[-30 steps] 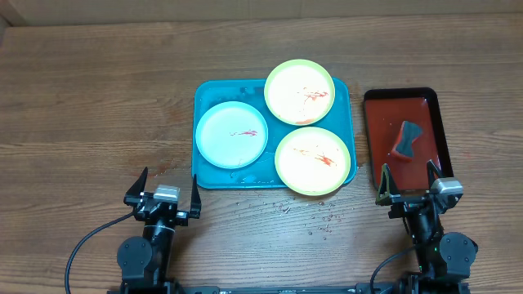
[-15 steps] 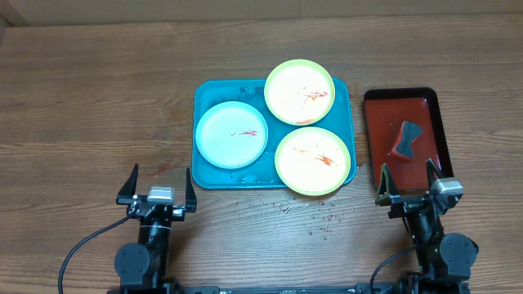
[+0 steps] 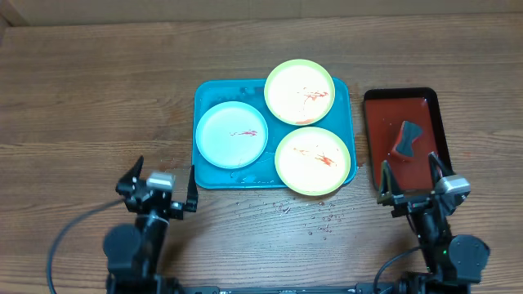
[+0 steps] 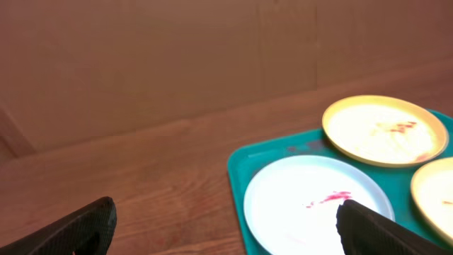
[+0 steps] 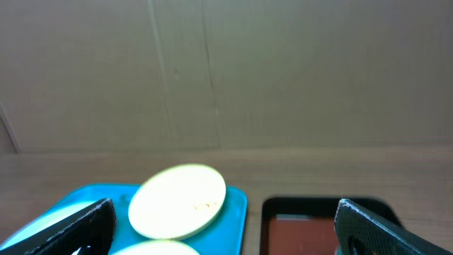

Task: Clean dirty plates on tray and stack at the side

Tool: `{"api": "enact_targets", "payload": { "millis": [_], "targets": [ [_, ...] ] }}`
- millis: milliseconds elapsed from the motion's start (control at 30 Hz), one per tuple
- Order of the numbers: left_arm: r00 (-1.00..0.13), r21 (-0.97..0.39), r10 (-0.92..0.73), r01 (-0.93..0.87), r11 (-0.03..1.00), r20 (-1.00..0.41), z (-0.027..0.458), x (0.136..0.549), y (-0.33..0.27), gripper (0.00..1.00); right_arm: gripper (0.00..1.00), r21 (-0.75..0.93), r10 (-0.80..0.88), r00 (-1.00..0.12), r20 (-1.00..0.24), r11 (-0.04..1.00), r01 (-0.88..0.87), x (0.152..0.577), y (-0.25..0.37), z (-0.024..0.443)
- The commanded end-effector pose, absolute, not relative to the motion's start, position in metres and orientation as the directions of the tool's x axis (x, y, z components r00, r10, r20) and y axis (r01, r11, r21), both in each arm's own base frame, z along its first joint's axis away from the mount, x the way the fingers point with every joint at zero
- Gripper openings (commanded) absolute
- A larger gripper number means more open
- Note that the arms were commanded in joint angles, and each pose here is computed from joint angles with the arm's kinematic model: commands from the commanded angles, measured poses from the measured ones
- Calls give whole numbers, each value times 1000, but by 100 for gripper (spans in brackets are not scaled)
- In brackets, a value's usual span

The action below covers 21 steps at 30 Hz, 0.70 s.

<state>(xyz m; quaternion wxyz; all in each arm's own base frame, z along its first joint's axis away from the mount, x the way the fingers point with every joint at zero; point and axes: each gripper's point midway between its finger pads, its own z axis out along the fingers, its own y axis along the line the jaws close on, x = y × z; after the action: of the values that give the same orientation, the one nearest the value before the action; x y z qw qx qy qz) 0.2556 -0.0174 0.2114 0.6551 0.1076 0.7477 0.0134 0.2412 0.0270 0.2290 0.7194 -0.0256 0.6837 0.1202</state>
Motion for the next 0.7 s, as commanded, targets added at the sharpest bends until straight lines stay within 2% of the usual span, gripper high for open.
{"api": "enact_targets", "payload": {
  "millis": [0,200,433,533,667],
  "targets": [
    [-152,138,170,201,970,-974,246,269,-27,100,100,131,141,36,-989,971,-202,243,26,263],
    [-443,71,168,228,971,-881,261,300,-24,100,100,177,165,-167,-972,982,-63,265,6,283],
    [-738,-59,118,209,976,-664,261,336,-24,100,100,215,191,-444,-875,977,-2,300,2,294],
    [-828,-158,38,151,976,-559,249,349,-29,99,100,228,202,-555,-807,973,23,313,2,288],
    [-893,-310,-36,118,943,-449,222,363,-47,100,100,248,214,-677,-704,968,49,327,3,268]
  ]
}}
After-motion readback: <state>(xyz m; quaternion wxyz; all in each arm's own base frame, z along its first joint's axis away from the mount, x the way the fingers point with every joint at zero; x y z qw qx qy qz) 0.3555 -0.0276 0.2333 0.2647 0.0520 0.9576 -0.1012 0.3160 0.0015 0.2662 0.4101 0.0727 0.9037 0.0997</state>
